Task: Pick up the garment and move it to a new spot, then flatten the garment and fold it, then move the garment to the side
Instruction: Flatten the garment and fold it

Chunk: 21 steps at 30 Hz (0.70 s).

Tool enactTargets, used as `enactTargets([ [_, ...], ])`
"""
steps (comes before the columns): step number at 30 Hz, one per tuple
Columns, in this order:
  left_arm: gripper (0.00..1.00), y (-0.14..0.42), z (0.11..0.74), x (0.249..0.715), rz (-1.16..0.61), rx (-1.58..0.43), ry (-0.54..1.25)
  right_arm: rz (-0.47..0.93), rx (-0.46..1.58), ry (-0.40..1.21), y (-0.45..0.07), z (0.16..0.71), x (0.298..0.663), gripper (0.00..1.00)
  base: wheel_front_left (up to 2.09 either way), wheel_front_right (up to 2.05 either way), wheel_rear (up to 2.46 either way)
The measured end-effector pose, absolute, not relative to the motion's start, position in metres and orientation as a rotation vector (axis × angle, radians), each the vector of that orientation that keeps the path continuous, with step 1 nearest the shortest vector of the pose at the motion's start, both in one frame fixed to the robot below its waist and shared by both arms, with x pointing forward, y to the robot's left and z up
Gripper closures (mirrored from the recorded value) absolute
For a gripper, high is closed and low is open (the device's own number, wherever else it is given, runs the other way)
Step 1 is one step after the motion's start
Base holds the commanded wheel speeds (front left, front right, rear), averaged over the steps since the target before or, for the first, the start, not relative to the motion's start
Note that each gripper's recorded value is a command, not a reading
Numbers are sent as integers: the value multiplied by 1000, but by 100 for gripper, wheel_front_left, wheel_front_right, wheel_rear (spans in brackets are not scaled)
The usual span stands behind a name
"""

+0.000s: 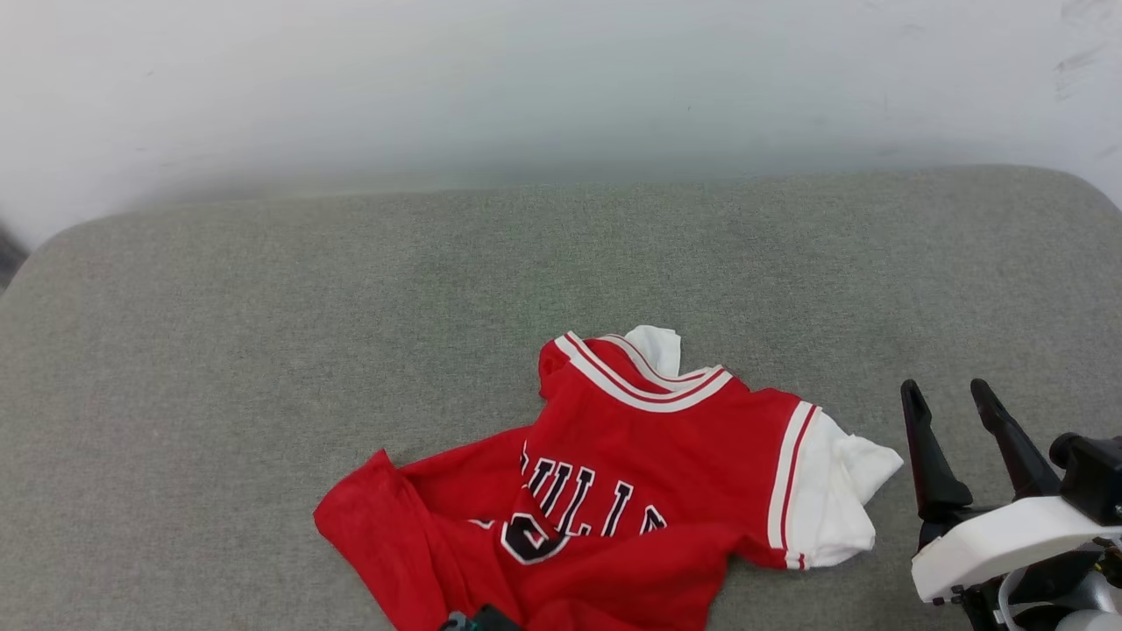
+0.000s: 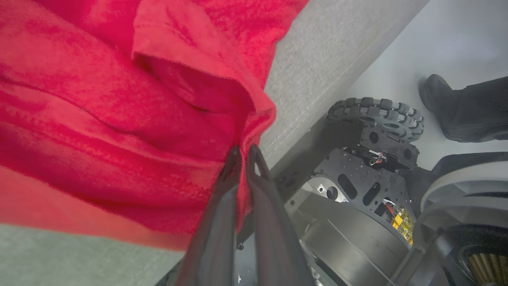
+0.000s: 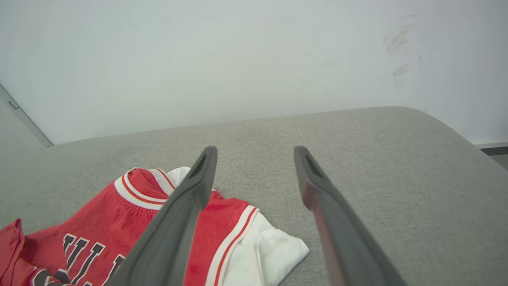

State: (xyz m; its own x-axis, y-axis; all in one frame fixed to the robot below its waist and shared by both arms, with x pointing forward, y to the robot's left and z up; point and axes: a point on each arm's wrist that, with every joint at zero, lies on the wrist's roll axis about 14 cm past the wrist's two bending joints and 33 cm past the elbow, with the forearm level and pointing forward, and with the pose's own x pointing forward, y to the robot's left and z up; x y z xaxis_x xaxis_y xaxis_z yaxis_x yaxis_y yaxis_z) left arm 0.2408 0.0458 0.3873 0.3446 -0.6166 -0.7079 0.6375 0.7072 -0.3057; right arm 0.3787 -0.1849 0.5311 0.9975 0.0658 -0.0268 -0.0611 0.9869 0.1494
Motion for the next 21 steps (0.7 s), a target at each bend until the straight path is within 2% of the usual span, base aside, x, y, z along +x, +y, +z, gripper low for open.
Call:
enactTargets([
  [4, 100, 45, 367, 225, -795, -17, 983, 63, 151, 28, -185, 532, 379, 0, 0, 0, 0],
  [5, 61, 44, 368, 229, -789, -23, 957, 62, 151, 26, -186, 533, 379, 0, 0, 0, 0],
  [6, 0, 40, 371, 233, -787, -29, 924, 60, 150, 24, -186, 534, 379, 0, 0, 0, 0],
  [17, 0, 17, 460, 298, -733, -96, 374, 57, 150, -4, -188, 544, 368, 0, 0, 0, 0],
  [21, 0, 25, 495, 321, -660, -125, 198, 41, 155, 4, -193, 541, 363, 0, 0, 0, 0],
])
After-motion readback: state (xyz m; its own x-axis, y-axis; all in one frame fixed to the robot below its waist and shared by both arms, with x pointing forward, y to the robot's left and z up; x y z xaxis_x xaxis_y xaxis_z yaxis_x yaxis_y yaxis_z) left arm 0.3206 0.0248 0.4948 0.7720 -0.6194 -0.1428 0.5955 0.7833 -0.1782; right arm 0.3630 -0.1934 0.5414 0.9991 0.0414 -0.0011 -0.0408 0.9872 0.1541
